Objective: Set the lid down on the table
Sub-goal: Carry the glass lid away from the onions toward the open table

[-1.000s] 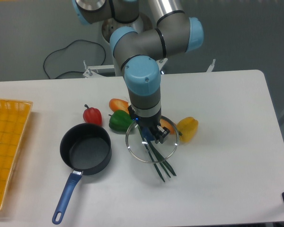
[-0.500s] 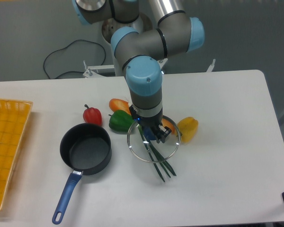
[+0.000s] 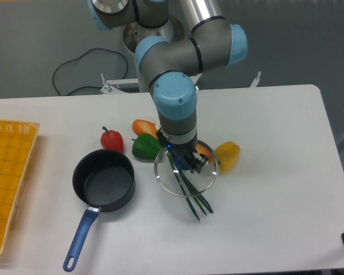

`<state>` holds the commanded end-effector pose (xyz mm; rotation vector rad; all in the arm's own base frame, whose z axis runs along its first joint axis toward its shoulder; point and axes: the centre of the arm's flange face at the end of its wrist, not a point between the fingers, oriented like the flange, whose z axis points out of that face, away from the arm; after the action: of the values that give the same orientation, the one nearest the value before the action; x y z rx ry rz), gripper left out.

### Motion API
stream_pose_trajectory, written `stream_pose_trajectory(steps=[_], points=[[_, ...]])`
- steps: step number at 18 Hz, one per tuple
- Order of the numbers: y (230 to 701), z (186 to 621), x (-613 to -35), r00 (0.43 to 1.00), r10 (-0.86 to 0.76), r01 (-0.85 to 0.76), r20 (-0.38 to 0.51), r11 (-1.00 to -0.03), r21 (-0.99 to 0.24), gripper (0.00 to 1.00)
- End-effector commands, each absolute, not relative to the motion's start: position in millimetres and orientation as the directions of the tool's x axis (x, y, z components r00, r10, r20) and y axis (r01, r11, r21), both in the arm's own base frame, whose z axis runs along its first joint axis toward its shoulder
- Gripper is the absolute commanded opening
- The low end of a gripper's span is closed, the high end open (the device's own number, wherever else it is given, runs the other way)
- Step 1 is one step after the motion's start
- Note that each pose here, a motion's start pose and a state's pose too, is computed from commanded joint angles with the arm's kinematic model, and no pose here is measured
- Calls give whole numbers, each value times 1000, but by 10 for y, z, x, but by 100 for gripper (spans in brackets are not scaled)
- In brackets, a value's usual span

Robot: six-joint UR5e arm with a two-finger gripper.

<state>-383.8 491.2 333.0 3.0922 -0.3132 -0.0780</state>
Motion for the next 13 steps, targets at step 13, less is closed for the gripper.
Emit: stream_pose_trajectory(steps=[13], points=[[4645,3068,-4532,995,98,98,-9,-995,4,57]])
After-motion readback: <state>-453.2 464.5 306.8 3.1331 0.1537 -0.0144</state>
